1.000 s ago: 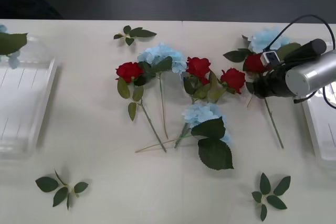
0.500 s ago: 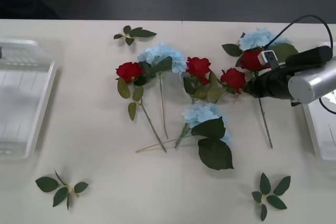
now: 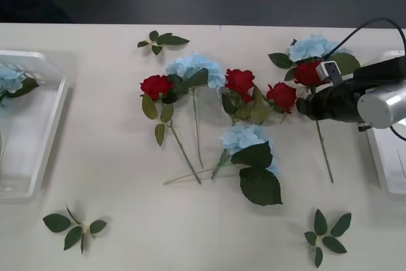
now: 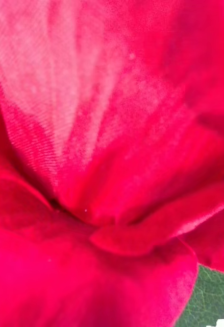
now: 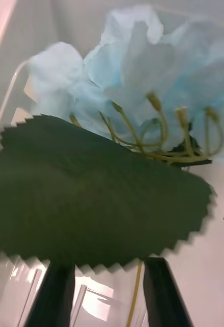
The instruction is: Put the red flowers into the right box and the blue flowers into the left box
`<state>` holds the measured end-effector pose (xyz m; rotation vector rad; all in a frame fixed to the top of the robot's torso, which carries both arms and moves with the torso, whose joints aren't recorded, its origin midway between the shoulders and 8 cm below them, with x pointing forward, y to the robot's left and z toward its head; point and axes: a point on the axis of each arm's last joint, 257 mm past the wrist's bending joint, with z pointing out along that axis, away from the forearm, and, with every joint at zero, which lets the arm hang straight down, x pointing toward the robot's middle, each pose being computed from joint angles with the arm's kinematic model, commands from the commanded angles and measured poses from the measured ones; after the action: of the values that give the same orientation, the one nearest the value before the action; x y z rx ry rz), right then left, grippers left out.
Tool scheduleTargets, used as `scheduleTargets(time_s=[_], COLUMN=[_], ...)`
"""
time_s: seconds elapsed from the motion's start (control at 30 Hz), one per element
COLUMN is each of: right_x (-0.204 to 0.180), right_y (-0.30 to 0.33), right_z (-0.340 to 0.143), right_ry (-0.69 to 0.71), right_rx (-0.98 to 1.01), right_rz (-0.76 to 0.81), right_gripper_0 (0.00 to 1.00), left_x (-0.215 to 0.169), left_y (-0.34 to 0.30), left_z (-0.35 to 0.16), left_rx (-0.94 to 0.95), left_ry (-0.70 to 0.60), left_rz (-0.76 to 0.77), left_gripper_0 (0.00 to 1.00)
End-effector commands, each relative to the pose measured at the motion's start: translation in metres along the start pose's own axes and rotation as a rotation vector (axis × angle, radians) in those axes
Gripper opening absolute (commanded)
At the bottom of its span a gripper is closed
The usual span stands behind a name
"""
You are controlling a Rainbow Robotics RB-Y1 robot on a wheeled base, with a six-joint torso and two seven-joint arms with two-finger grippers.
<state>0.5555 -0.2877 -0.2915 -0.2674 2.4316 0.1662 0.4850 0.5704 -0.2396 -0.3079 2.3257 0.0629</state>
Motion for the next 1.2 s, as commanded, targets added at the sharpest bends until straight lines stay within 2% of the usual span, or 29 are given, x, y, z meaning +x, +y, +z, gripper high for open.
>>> scheduleTargets(time_s=[0.03, 0.4, 0.7, 0.93, 1.2], right_x=[-0.028, -0.033, -0.043, -0.036, -0.01], right_y=[-0.011, -0.032, -0.064, -0.111, -0.186], right_z=[-0.04, -0.123, -0.201, -0.237, -0.247], right_ry=[-0.033, -0.018, -0.057, -0.018, 0.019], right_rx=[0.007, 0.055, 0.07, 0.138, 0.3], right_rz=[0.046, 0.075, 0.162, 0.239, 0.318], right_gripper_0=[0.0, 0.0, 0.0, 0.0, 0.0], left_x=[-0.032, -0.057, -0.058, -0.035, -0.007], left_y=[-0.01, -0.077, -0.174, -0.248, -0.307], left_z=[-0.015, -0.068, -0.092, -0.093, -0.085], left_rx=[0.017, 0.121, 0.292, 0.492, 0.581], left_ry=[-0.044, -0.038, -0.03, 0.004, 0.045], left_rz=[0.041, 0.179, 0.166, -0.007, -0.129], left_gripper_0=[1.0, 1.0, 1.0, 1.0, 1.0])
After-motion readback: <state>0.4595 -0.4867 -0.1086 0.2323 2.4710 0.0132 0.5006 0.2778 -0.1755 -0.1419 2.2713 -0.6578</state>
